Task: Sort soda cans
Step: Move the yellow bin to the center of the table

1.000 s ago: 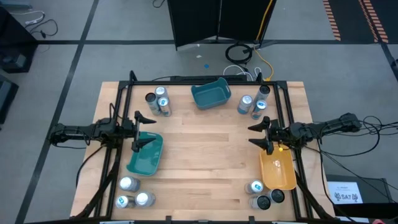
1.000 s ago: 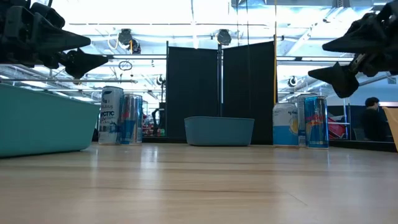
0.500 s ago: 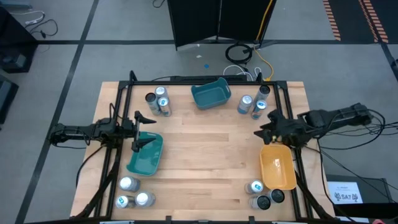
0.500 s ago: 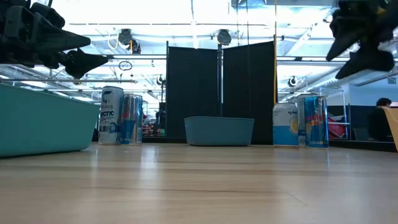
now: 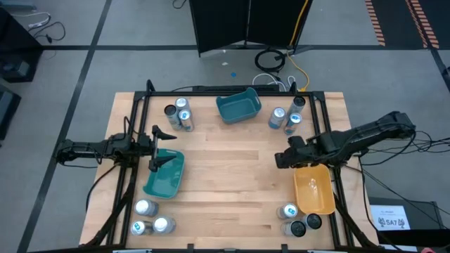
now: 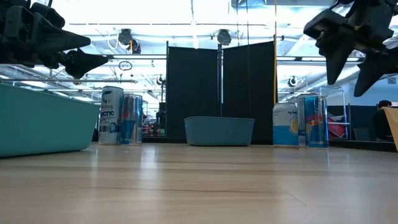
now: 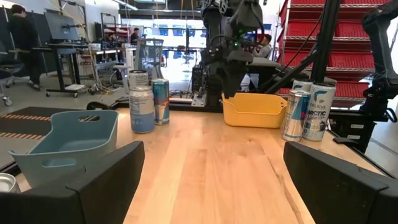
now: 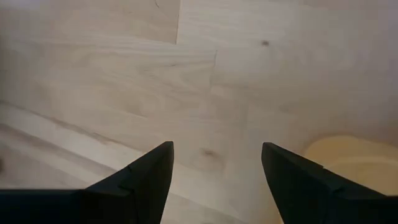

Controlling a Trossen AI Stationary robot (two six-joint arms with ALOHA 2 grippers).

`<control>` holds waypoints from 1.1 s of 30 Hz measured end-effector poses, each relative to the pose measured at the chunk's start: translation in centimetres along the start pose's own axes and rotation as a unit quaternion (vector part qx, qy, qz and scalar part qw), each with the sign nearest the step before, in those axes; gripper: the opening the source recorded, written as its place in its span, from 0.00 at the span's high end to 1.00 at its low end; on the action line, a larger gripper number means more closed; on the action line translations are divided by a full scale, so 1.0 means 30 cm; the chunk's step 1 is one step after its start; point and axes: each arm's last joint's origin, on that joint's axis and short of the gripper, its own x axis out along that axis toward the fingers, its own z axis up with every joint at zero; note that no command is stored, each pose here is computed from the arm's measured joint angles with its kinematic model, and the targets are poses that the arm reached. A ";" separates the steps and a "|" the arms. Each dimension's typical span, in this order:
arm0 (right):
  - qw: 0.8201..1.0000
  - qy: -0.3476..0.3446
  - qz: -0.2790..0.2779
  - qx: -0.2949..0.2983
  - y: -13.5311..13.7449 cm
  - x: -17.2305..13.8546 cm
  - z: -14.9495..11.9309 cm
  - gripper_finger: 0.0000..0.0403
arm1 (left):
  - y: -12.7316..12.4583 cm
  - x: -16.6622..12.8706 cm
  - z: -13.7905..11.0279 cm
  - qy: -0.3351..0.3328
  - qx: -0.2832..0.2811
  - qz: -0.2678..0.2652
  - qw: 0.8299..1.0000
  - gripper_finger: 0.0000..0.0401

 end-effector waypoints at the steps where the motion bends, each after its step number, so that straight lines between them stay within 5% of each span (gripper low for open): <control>1: 1.000 0.001 0.003 0.010 0.002 0.001 -0.003 0.42 | 0.000 0.000 0.000 0.000 0.000 0.000 1.000 0.02; 18: 0.989 0.051 -0.067 0.120 -0.042 -0.004 -0.091 0.42 | 0.000 0.000 0.000 0.000 0.000 0.000 1.000 0.02; 28: 0.983 0.042 -0.153 0.095 -0.032 0.094 -0.124 0.42 | 0.000 0.000 0.000 -0.001 0.000 0.000 1.000 0.02; 33: 0.979 0.046 -0.177 0.086 -0.013 0.164 -0.144 0.50 | 0.000 0.000 0.001 -0.001 0.000 0.000 1.000 0.02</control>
